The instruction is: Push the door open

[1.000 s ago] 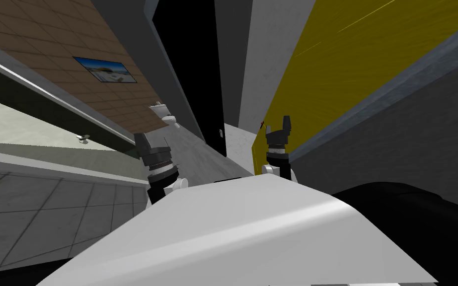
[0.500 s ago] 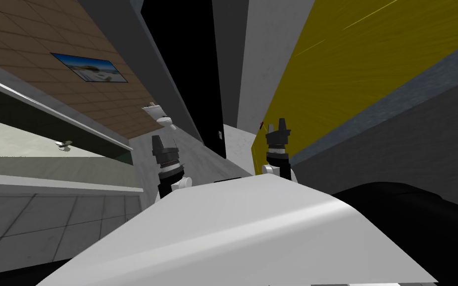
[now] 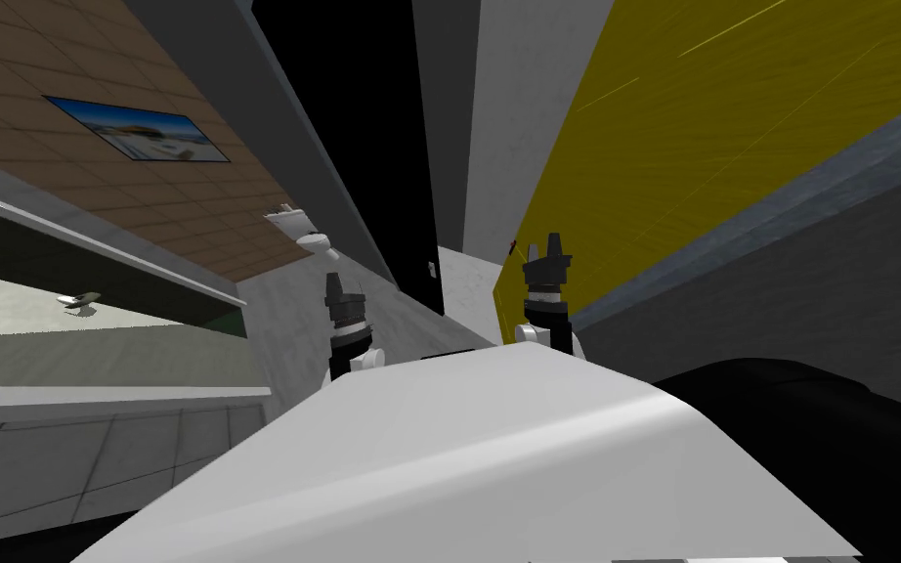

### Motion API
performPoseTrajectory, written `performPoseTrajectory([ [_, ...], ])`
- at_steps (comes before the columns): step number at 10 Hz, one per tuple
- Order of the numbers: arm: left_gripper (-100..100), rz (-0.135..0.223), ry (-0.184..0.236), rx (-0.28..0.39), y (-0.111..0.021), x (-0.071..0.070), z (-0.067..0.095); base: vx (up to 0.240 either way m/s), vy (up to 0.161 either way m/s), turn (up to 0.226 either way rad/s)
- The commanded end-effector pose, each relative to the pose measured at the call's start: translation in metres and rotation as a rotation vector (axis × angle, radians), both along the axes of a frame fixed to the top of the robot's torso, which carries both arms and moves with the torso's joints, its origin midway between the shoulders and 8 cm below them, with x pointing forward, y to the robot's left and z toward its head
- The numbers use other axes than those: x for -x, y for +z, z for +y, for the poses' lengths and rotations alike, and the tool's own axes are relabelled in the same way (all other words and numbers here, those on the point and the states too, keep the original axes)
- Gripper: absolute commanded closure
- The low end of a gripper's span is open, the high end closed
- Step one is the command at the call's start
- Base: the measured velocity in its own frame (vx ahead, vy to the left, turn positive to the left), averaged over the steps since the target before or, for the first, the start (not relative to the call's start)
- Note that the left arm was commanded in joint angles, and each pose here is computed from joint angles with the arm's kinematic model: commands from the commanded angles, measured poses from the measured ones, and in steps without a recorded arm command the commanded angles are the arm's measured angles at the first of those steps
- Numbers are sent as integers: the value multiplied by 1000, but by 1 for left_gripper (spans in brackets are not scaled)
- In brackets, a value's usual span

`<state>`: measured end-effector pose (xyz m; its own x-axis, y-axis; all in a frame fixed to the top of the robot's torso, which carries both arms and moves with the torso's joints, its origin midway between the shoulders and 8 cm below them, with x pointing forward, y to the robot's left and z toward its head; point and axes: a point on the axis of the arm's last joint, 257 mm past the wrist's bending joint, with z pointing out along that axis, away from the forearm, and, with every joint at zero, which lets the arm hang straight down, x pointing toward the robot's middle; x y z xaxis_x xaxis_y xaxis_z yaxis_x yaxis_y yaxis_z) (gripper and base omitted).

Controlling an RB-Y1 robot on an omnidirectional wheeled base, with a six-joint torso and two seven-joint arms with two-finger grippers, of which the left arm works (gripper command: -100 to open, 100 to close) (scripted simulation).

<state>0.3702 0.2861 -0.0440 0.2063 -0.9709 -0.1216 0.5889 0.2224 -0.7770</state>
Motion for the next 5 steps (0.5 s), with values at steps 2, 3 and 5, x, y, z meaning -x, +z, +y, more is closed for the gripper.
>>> performPoseTrajectory([
  [2,-100,49,-36,17,-27,-14,-12,87,78,-129],
  [3,-100,69,-51,23,-38,-19,-17,96,77,-109],
  [5,-100,110,-81,35,-60,-28,-27,94,78,-112],
])
